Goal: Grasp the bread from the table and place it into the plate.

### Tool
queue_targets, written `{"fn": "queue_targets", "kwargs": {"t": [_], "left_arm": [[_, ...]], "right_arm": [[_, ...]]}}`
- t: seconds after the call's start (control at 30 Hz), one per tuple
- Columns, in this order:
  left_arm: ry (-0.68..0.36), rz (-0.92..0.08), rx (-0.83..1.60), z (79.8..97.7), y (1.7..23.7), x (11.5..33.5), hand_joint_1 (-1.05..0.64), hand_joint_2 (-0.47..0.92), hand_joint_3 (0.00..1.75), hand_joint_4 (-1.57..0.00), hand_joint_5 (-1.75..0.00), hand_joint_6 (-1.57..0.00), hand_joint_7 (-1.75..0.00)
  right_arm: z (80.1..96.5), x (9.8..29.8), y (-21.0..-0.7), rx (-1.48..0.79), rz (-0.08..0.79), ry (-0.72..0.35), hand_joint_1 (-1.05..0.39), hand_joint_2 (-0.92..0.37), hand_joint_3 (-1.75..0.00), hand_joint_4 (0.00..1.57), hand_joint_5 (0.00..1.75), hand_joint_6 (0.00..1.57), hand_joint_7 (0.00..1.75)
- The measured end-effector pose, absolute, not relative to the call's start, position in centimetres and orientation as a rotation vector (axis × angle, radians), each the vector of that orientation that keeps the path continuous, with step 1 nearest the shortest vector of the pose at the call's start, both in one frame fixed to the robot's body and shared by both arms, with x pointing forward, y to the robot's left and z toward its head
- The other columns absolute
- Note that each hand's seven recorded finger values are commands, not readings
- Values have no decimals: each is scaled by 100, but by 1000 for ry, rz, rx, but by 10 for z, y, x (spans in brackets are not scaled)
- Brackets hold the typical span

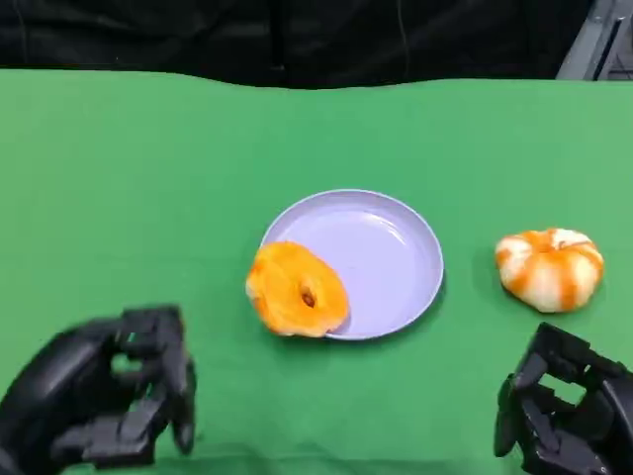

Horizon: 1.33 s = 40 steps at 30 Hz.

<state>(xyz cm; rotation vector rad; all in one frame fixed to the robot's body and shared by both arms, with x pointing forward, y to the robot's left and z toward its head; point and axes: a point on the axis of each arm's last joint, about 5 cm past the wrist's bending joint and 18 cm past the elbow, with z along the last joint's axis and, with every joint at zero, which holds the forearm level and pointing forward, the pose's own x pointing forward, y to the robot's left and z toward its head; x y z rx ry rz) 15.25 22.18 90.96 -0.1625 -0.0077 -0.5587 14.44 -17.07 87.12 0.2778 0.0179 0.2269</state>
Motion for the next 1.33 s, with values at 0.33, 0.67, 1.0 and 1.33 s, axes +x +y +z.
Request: {"fn": "queue_targets", "kwargs": {"t": [0.33, 0.67, 1.0, 1.33], "left_arm": [[58, -442, -264, 867, 227, 120, -2, 59, 127, -90, -175, -73, -175], [7, -387, -293, 860, 224, 125, -2, 63, 123, -89, -175, -73, -175], [-6, -390, -289, 864, 223, 128, 8, 61, 132, -91, -175, -75, -175], [-36, -371, -273, 878, 221, 132, 19, 65, 139, -98, -175, -79, -175]], "right_arm": [[867, 150, -175, 264, 238, -5, -18, -60, -106, 91, 175, 77, 161], [867, 150, -175, 263, 238, -4, -16, -62, -105, 90, 175, 77, 162], [867, 150, -175, 262, 245, -9, -19, -60, -106, 91, 175, 78, 161], [868, 145, -177, 255, 245, -13, -21, -59, -106, 91, 175, 77, 160]]}}
